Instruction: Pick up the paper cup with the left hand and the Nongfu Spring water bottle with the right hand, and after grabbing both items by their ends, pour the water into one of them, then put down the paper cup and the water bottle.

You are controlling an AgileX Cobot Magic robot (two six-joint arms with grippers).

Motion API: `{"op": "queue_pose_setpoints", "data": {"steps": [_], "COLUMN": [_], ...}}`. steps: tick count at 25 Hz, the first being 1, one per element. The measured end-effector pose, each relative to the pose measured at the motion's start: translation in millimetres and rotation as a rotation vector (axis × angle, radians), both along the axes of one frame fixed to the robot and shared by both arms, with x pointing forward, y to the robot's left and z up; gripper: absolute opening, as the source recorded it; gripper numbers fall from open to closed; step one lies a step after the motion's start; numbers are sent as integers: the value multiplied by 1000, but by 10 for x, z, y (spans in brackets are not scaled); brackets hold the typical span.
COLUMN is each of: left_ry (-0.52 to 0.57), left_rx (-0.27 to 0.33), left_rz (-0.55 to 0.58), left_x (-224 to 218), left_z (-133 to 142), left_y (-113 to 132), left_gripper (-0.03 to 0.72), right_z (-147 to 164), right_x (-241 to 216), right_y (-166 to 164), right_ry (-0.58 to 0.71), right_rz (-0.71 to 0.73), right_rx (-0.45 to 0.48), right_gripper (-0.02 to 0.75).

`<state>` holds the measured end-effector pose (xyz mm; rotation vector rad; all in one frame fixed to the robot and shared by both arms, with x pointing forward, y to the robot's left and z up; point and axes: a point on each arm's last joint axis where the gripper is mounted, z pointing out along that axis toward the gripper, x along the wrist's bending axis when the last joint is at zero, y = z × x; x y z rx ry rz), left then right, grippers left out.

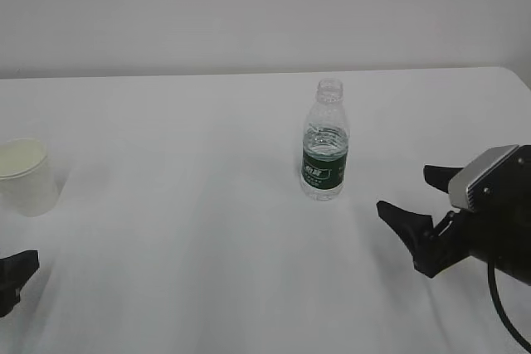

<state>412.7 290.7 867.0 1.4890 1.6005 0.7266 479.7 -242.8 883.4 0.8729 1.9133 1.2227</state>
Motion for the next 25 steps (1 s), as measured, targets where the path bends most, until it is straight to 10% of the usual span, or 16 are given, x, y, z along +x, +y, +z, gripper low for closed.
{"op": "queue_pose_setpoints", "data": {"steps": [25], "left_ry": [-3], "left_rx": [6], "left_rz": [1], "left_x": [1], "left_z": [2], "left_y": [4], "left_gripper": [528], "right_z": [-373], "right_x": [600], "right_y": [159], "right_ry": [77], "right_rz": [94], "right_rx": [127], "right_gripper": [674]}}
